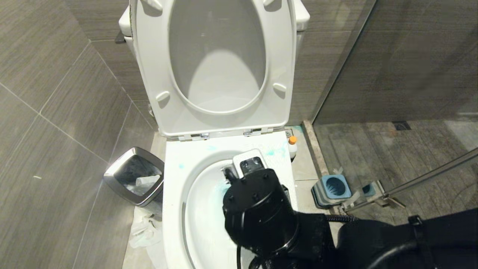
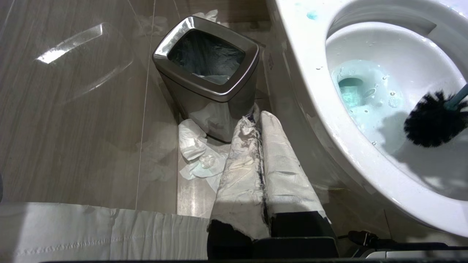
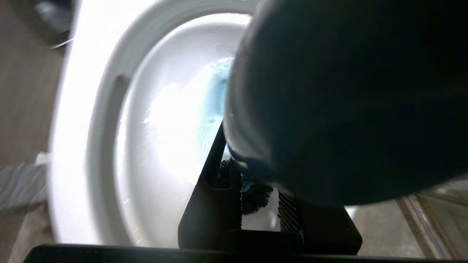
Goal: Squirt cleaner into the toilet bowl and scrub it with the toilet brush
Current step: Scrub the toilet bowl
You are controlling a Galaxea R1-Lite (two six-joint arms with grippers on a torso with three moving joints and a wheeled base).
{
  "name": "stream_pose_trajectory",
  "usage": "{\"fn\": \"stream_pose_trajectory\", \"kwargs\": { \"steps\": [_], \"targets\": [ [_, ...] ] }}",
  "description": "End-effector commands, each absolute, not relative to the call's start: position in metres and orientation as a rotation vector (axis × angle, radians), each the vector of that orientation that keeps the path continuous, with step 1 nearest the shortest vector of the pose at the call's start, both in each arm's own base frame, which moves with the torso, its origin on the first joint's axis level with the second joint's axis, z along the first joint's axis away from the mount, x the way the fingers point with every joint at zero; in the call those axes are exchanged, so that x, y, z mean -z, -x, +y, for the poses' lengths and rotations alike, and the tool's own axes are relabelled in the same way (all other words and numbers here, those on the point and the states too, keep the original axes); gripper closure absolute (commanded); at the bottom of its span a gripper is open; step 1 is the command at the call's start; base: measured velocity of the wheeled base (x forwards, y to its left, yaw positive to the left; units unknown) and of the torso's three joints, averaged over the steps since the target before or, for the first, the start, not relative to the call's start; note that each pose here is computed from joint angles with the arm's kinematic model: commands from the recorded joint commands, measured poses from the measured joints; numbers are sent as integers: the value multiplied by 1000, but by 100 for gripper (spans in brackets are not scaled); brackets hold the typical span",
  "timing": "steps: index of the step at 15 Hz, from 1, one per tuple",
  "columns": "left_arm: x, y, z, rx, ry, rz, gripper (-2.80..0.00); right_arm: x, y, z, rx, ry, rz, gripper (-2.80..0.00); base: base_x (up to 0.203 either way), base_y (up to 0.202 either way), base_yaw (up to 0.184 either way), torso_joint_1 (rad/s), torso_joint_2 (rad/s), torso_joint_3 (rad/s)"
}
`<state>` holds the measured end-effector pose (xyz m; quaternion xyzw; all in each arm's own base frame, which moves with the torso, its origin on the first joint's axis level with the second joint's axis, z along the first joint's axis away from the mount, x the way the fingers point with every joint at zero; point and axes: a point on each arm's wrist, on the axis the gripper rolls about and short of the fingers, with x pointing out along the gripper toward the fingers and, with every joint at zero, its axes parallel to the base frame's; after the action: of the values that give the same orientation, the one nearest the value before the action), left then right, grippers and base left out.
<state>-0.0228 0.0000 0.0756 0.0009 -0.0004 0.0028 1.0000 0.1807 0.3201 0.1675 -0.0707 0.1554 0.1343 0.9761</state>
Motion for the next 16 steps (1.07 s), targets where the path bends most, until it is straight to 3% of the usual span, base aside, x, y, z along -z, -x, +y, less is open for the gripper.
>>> {"fn": "stream_pose_trajectory", "kwargs": {
  "steps": [1,9,16],
  "targets": [
    [-75,23,0,-6,-2,0,0,-175,-202,303,-200,114,303,0,0,0,0,0,0,0],
    [-75,23,0,-7,-2,0,0,-197,-253,335,-163,76,208,0,0,0,0,0,0,0],
    [-76,23,0,-6,-2,-2,0,-162,-282,376,-183,106,212,0,0,0,0,0,0,0]
  ]
}}
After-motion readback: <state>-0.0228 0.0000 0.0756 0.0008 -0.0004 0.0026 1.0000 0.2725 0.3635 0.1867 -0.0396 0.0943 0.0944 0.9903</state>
